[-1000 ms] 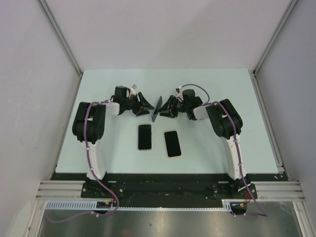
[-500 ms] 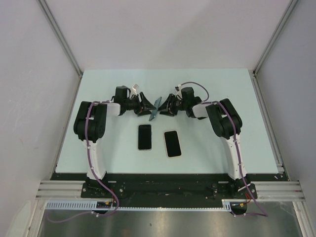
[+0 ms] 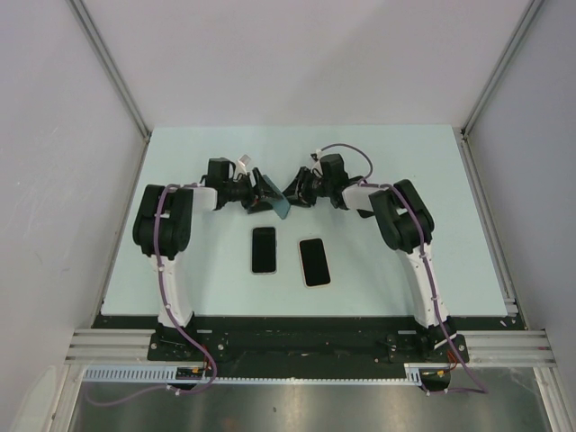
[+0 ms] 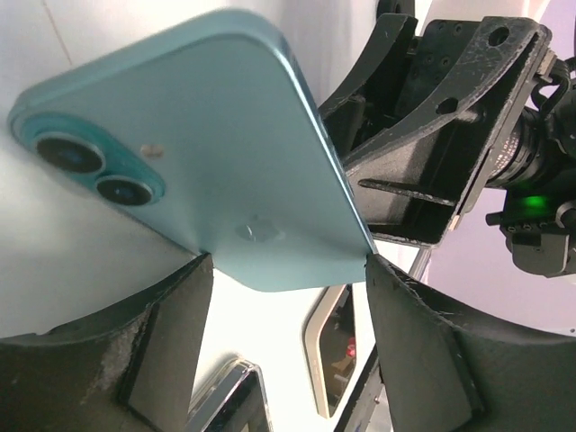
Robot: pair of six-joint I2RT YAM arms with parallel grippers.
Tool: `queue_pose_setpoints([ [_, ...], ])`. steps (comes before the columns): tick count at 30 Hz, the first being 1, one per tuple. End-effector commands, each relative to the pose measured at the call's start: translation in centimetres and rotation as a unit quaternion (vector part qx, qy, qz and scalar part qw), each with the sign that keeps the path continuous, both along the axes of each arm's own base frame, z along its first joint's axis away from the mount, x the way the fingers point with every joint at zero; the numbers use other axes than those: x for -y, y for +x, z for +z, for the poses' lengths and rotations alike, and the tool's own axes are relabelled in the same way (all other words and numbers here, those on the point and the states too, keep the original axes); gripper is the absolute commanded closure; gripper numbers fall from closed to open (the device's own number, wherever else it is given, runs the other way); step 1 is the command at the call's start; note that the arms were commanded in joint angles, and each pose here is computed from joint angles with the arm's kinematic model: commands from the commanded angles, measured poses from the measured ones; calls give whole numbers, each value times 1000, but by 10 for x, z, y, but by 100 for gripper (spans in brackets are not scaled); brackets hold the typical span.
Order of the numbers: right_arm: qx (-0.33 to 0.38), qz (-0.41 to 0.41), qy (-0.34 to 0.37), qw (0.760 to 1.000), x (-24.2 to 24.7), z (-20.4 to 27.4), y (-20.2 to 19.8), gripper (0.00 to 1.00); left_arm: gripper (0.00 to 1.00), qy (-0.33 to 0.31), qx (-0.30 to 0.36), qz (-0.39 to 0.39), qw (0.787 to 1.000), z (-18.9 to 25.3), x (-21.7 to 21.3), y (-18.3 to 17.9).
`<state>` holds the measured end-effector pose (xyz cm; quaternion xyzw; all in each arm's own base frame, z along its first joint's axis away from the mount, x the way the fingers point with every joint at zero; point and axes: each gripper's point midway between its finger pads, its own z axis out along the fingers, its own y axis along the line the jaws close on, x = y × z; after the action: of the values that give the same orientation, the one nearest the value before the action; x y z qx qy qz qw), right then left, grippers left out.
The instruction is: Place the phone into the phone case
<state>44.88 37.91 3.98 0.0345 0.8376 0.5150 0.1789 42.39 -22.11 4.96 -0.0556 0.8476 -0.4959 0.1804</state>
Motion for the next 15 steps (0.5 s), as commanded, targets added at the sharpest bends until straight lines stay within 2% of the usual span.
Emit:
queue_pose_setpoints([
  [1,13,28,-1,1000,-23,9,-9,55,26,8,25,7,1000,12,-10,8],
  [7,16,31,-9,999,-26,7,-13,55,21,16,18,56,998,14,-33,7],
  [15,25,38,-22,999,-29,8,-17,55,14,8,41,66,997,29,-35,2],
])
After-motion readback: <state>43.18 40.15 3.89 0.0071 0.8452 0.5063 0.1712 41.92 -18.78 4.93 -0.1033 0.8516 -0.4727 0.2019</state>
